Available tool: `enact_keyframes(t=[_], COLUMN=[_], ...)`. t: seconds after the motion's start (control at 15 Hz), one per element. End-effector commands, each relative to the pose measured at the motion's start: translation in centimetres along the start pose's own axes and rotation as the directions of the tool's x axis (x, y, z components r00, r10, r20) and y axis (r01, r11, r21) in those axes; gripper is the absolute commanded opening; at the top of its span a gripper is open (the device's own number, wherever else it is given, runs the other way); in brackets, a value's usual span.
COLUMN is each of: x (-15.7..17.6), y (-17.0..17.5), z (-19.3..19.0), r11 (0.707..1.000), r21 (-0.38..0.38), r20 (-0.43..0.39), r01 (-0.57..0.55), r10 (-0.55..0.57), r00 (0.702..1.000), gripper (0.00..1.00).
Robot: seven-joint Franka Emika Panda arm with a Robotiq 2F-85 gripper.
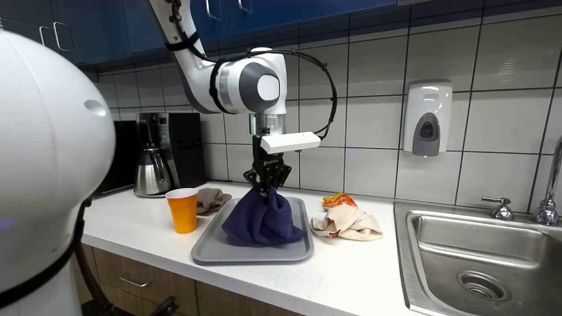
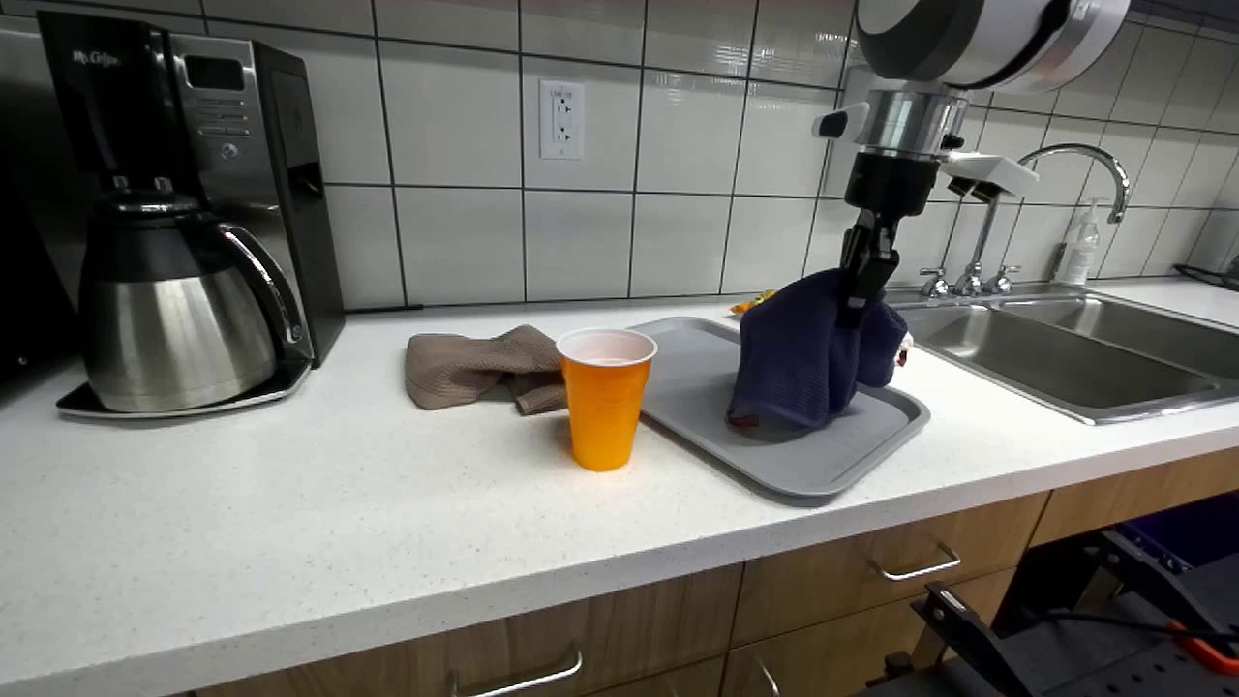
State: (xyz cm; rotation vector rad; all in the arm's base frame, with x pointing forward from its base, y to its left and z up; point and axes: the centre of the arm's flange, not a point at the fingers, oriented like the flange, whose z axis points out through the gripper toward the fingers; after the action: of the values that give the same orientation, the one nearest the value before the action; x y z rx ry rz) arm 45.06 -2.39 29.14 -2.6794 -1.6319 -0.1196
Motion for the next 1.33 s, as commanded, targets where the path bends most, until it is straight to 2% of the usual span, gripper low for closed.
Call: enact_keyframes(t=[0.0,0.4,1.0,1.07,1.13,1.27], x=[0.8,1.0,-0.7,-0.8,-1.0,-1.3], y=[2.1,2.7,2.3,2.2,2.1,1.8], z=[1.6,3.7,6.5,6.4,6.1,5.6], r11=[1.000,0.999,0.996,0.996,0.996,0.997], r21=[0.023,0.048,0.084,0.088,0.085,0.075], r20=[-0.013,0.001,0.044,0.049,0.052,0.072], r01=[0.009,-0.012,-0.026,-0.026,-0.020,-0.009], r10=[-0.009,0.012,0.022,0.022,0.016,0.003], r00=[1.000,1.000,0.999,0.999,0.999,0.997], gripper=[0.02,0.02,0.02,0.33,0.34,0.47])
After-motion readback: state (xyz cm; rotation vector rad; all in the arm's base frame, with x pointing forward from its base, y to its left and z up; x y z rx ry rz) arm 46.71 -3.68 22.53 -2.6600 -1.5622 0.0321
